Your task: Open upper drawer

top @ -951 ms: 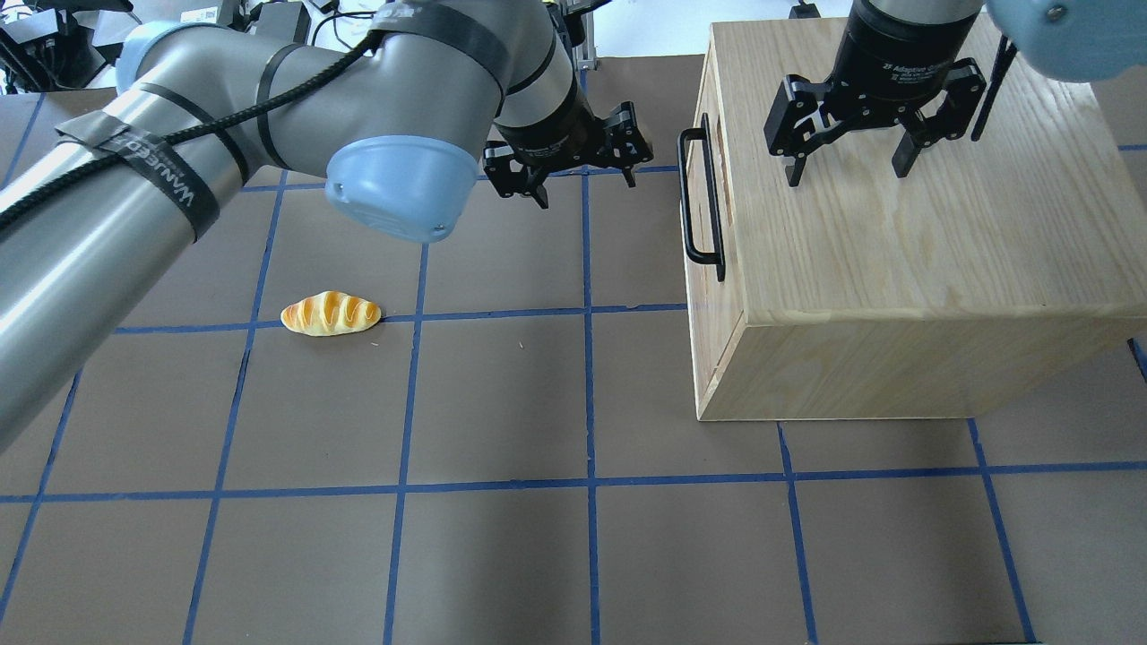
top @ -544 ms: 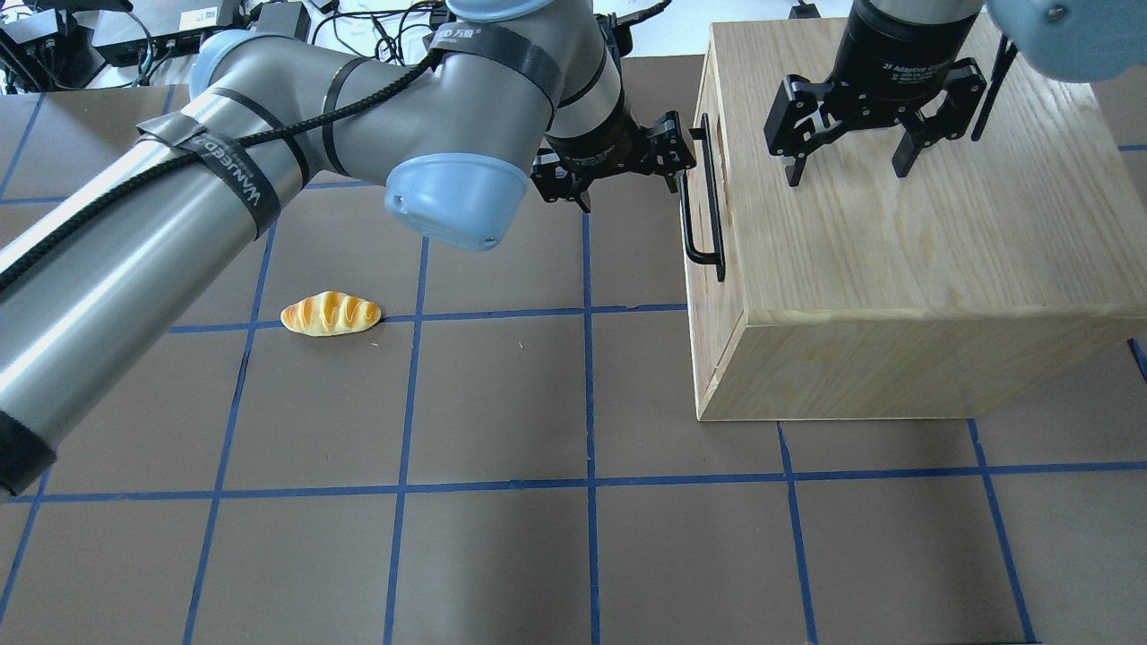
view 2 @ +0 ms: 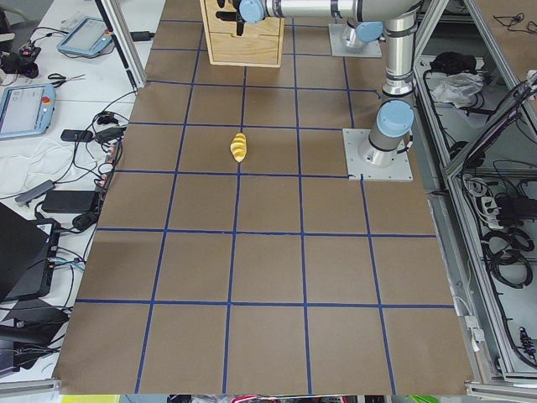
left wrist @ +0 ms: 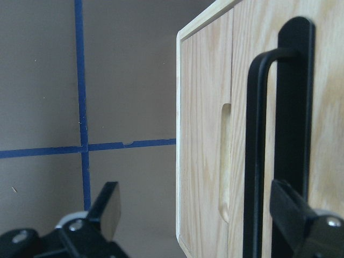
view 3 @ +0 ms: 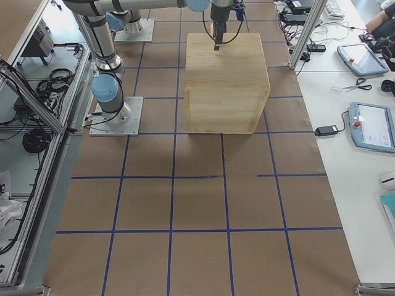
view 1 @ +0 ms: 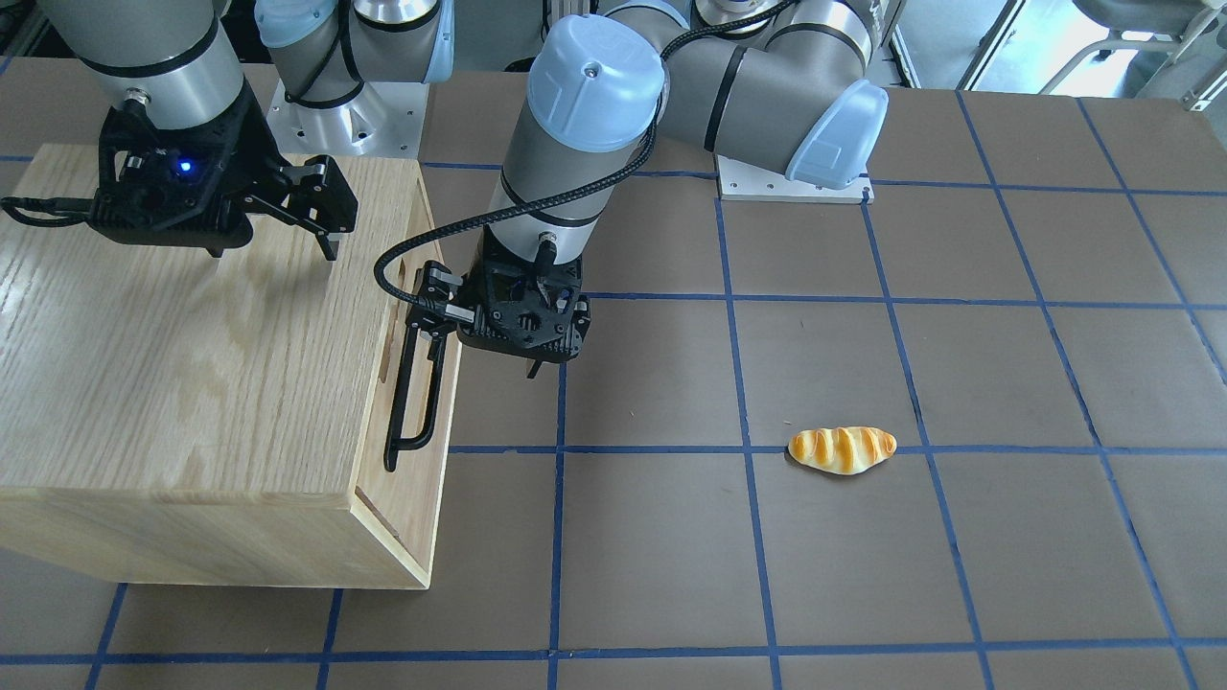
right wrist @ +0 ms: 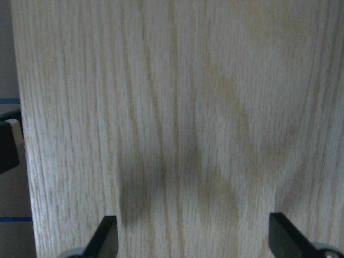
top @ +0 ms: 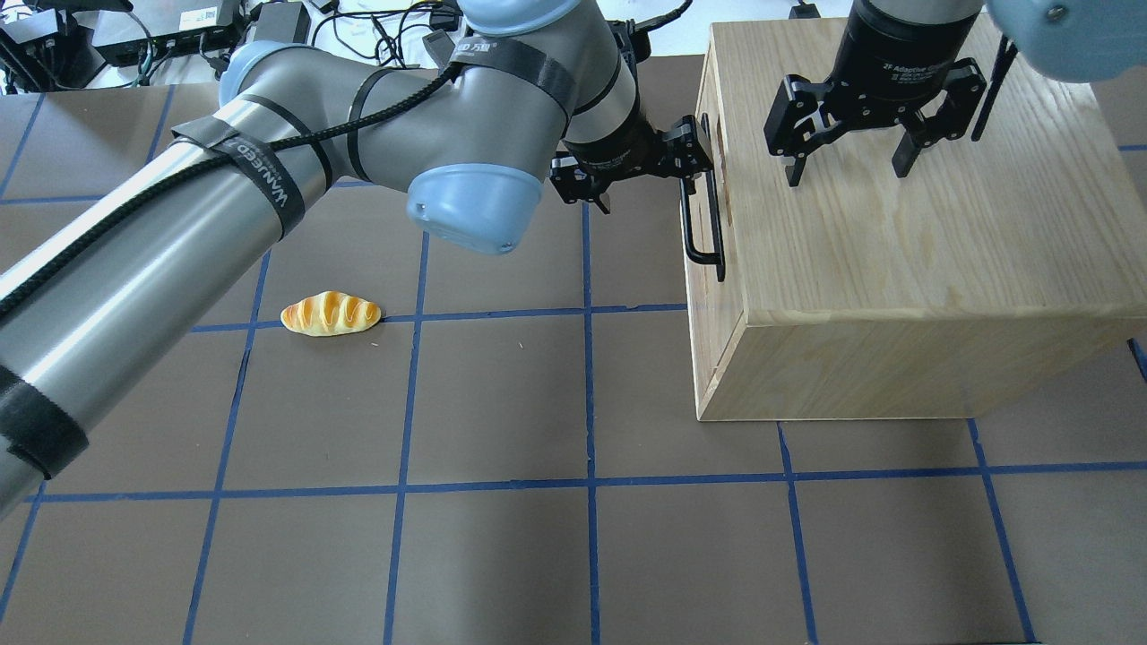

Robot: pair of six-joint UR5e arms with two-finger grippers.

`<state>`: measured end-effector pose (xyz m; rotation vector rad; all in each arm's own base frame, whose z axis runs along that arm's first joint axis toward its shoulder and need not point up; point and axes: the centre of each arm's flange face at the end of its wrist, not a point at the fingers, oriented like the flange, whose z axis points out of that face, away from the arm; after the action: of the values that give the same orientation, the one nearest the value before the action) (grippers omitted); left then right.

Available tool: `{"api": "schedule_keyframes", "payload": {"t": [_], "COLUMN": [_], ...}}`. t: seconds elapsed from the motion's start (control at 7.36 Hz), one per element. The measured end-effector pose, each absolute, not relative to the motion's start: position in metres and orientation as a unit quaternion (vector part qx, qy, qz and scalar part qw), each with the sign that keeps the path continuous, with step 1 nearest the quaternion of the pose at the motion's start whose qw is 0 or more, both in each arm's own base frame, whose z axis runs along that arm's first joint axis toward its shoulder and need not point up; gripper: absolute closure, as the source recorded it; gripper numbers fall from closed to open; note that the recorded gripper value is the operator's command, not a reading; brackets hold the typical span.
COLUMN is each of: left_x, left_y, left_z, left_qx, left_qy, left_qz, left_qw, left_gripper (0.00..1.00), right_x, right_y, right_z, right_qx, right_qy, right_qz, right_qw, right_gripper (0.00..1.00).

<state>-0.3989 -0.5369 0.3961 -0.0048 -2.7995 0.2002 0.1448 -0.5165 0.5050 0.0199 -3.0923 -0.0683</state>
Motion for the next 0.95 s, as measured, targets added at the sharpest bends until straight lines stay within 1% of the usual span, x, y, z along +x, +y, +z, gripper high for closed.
{"api": "schedule_keyframes", "payload": {"t": [0.95], "left_x": [-0.407], "left_y": [-0.535], "left_z": [0.384], "left_qx": [-0.007], "left_qy": [-0.985], "left_qz": [0.06], "left_qw": [0.163], "left_gripper": [0.0], "right_x": [0.145], "right_y": [-0.516], "right_z": [0.505], "right_qx": [0.007], "right_qy": [-0.999], "right_qz": [-0.022], "right_qw": [0.024], "right_gripper": [0.0]}}
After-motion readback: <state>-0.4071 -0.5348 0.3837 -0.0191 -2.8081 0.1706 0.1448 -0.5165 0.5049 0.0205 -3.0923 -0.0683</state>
